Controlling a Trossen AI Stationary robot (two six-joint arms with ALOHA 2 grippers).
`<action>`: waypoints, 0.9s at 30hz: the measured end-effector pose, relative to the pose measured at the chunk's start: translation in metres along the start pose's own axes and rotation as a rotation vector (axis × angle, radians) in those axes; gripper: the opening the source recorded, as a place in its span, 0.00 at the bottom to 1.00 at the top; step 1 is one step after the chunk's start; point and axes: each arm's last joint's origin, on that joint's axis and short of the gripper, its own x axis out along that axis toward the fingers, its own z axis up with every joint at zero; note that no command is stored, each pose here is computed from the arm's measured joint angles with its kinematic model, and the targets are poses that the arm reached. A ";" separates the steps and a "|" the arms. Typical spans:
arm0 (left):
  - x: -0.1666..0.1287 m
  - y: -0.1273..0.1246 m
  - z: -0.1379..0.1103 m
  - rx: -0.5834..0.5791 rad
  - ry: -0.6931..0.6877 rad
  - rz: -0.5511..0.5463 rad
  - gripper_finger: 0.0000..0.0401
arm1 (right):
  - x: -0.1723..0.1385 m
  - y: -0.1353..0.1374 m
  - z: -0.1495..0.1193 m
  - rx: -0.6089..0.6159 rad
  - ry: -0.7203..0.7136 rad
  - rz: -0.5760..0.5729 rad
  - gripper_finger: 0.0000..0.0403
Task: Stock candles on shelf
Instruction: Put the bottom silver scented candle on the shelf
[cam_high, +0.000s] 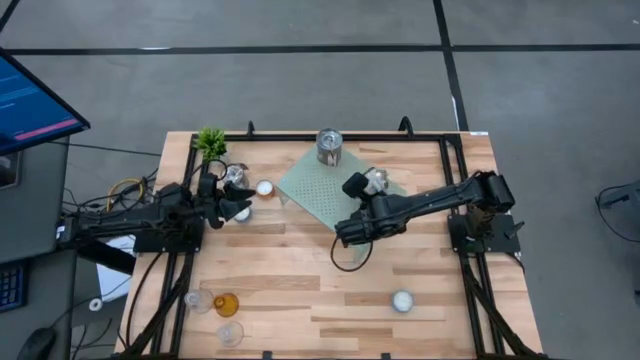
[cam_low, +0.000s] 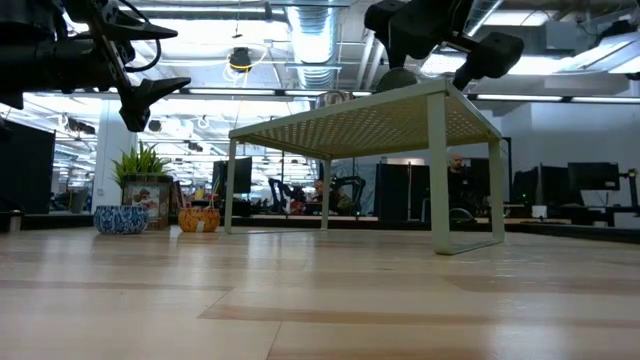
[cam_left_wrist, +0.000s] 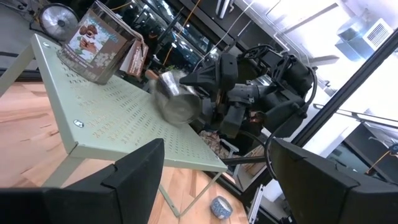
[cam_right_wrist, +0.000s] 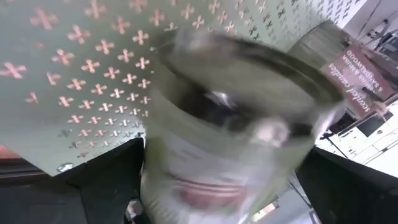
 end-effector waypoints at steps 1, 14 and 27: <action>0.000 0.000 0.000 0.000 0.000 0.000 0.73 | 0.000 0.000 0.000 0.000 0.000 -0.001 0.97; 0.000 0.000 0.000 0.000 0.000 0.000 0.73 | -0.022 -0.011 -0.015 0.145 -0.125 0.041 0.97; 0.000 0.000 0.000 0.000 0.000 -0.001 0.73 | -0.075 -0.045 -0.107 1.075 -0.520 0.343 0.96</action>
